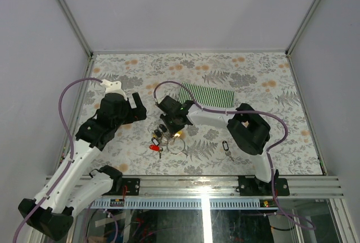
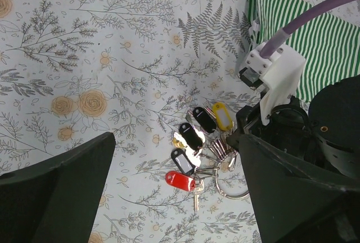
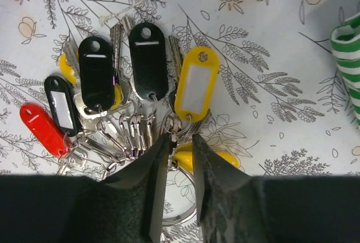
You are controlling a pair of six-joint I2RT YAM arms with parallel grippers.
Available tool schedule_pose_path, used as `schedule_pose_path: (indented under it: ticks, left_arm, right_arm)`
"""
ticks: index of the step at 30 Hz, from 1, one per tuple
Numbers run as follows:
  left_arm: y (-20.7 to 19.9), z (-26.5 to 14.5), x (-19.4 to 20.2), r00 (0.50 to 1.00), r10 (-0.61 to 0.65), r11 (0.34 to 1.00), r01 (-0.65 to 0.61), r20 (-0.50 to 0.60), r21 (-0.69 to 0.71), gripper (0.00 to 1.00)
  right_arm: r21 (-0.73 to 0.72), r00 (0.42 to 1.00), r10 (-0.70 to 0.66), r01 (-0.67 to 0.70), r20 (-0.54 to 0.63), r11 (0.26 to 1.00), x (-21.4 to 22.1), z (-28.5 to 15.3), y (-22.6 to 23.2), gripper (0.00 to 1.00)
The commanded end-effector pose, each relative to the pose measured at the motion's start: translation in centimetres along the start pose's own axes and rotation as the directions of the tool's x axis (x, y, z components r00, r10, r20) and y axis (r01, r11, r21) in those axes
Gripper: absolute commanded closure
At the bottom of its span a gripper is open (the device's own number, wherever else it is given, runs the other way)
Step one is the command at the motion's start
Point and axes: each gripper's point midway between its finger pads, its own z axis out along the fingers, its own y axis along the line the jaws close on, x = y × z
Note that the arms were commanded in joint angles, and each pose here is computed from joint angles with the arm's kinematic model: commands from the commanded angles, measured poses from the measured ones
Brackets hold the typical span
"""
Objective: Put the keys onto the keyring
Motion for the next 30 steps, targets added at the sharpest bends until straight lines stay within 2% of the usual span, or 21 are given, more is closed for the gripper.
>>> schedule_pose_path:
  ticks: [1,4,10,18,21,24,30]
  left_arm:
    - [-0.2,0.3,-0.7,1.0,0.006,1.0,-0.006,0.029,0.013,0.06]
    - [-0.2,0.4,-0.6,1.0,0.007,1.0,-0.007,0.026,0.011,0.06]
    - [-0.2,0.6,-0.4,1.0,0.01,1.0,-0.01,0.014,0.009,0.06]
    - [-0.3,1.0,-0.1,1.0,0.015,1.0,-0.015,-0.003,0.01,0.06]
    - [-0.3,1.0,0.0,1.0,0.018,1.0,-0.018,-0.005,0.012,0.06]
    - [-0.3,1.0,0.0,1.0,0.017,1.0,-0.017,-0.004,0.012,0.06]
    - [-0.3,1.0,0.0,1.0,0.018,1.0,-0.018,-0.007,0.011,0.06]
  right_arm:
    - [0.07,0.999,0.017,-0.019,0.032,0.997,-0.7,0.4,-0.9,0.76]
    - [0.112,0.998,0.027,-0.033,0.049,0.993,-0.6,0.1,-1.7,0.85]
    - [0.228,0.998,0.035,-0.048,0.058,0.973,0.3,-1.0,-4.1,0.87]
    - [0.316,0.997,0.055,-0.071,0.06,0.946,2.3,-2.7,-6.5,0.79]
    - [0.306,0.995,0.056,-0.079,0.083,0.949,2.2,-3.7,-6.5,0.67]
    - [0.266,0.99,0.036,-0.071,0.134,0.961,1.1,-5.0,-5.9,0.6]
    - [0.21,0.973,-0.008,-0.042,0.231,0.977,-1.7,-8.0,-4.9,0.54]
